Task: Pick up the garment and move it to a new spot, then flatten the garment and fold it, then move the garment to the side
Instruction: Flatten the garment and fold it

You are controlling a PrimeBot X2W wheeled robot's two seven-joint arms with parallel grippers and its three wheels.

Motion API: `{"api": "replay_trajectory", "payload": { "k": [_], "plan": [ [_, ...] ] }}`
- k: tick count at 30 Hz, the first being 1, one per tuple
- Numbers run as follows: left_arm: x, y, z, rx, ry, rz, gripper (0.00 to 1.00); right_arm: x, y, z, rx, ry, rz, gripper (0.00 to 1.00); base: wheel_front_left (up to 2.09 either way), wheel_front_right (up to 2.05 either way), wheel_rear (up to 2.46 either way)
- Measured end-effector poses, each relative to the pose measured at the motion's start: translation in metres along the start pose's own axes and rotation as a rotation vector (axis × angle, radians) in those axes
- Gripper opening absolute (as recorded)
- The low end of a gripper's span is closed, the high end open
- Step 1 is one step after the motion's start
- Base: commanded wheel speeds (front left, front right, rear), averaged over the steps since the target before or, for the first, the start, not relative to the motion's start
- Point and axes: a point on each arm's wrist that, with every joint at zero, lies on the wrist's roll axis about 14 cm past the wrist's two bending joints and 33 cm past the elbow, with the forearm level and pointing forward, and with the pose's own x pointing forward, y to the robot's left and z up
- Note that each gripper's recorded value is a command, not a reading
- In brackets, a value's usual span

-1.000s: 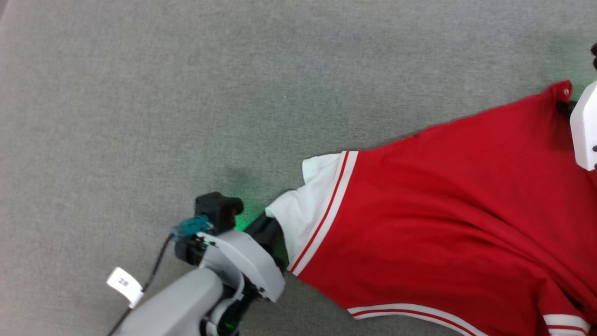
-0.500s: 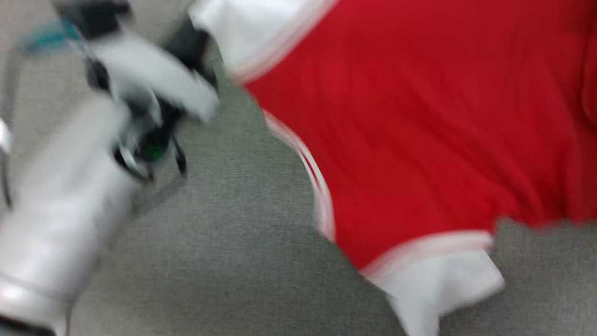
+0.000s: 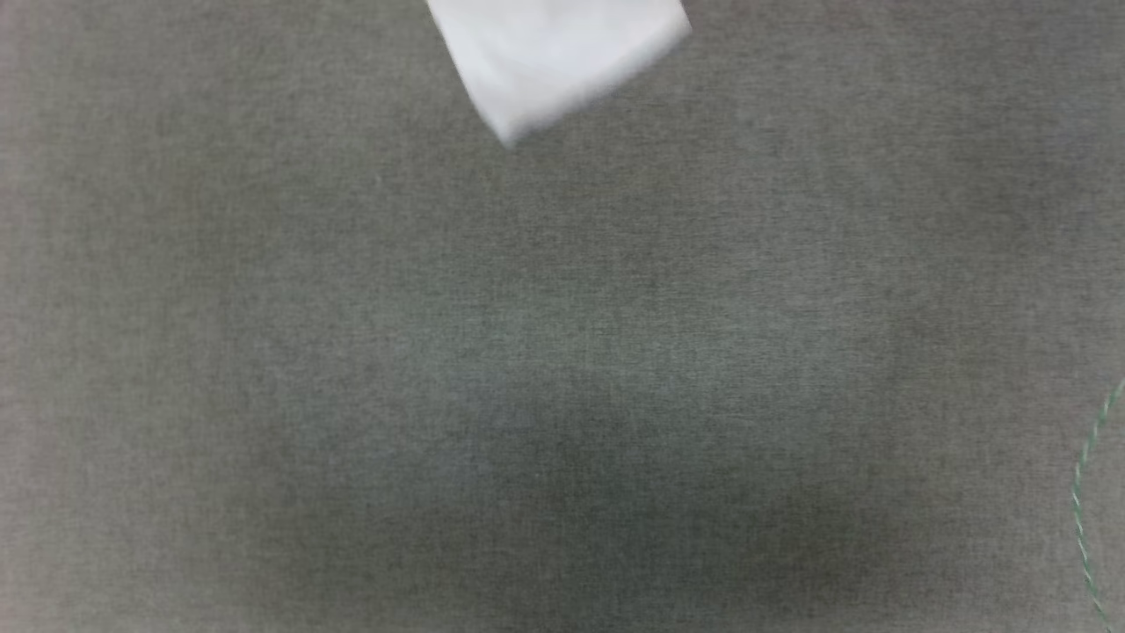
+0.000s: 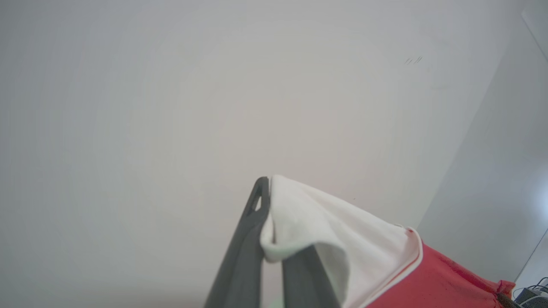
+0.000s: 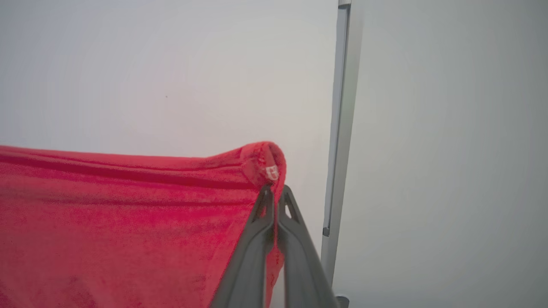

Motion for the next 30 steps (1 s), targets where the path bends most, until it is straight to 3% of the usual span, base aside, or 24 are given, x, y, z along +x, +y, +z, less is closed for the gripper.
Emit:
{"api": "replay_trajectory", "payload": {
  "k": [5,10,20,24,30],
  "plan": [
    [0.012,-0.022,0.025,-0.057,-0.069,-0.025,0.00,-0.003,0.000,0.013,0.012,-0.025,-0.015,0.00,0.00,0.00,0.00],
    [-0.008,-0.012,-0.019,-0.116,0.052,0.022,0.00,-0.017,0.002,-0.018,-0.005,0.064,-0.011,0.00,0.00,0.00,0.00],
    [-0.127,0.009,-0.126,-0.326,0.353,0.080,0.00,-0.085,0.035,-0.125,0.011,0.329,0.118,0.00,0.00,0.00,0.00],
    [-0.181,0.011,-0.136,-0.393,0.389,0.099,0.00,-0.120,0.034,-0.144,0.030,0.386,0.157,0.00,0.00,0.00,0.00],
    [-0.246,-0.014,-0.134,-0.473,0.429,0.065,0.00,-0.176,0.020,-0.156,0.056,0.451,0.188,0.00,0.00,0.00,0.00]
  ]
}}
